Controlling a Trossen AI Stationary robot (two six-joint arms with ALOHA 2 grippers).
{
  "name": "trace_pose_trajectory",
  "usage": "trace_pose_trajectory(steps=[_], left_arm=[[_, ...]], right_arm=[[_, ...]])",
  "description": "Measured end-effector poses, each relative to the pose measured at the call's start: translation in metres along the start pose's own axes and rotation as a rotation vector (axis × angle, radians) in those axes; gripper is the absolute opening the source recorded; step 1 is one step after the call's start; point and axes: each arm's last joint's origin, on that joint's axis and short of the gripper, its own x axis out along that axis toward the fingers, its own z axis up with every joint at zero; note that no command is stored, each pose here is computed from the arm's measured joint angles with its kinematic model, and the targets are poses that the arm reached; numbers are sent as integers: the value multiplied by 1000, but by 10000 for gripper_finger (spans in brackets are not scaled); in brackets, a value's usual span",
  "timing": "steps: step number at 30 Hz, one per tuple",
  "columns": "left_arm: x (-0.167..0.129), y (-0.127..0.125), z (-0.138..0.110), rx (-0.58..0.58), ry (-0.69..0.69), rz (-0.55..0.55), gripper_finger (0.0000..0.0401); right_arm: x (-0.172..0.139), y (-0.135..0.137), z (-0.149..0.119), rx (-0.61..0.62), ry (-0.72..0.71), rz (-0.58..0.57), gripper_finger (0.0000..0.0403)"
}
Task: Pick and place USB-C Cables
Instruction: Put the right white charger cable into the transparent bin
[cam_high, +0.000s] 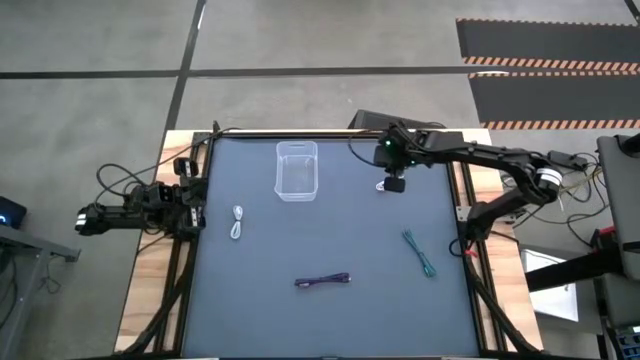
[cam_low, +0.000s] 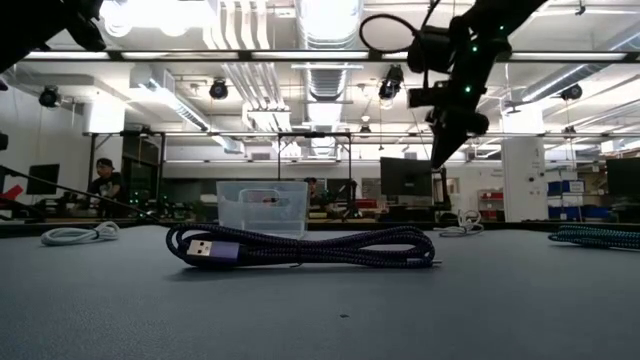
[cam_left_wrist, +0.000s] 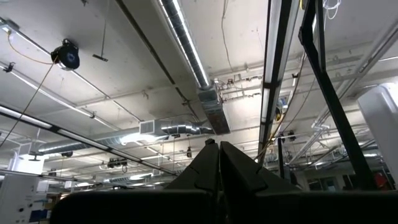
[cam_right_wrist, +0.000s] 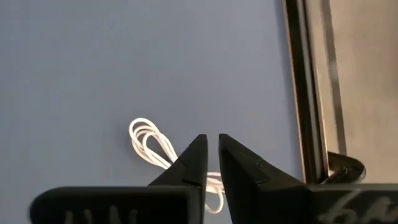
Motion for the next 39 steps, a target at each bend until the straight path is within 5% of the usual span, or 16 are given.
trace_pose_trajectory(steps=[15,39], left_arm=[[0,0,0,0,0,0,0],[0,0,0,0,0,0,0]], right_arm=[[45,5,-4,-115,190,33,167],[101,17,-20,-184,451,126,150]])
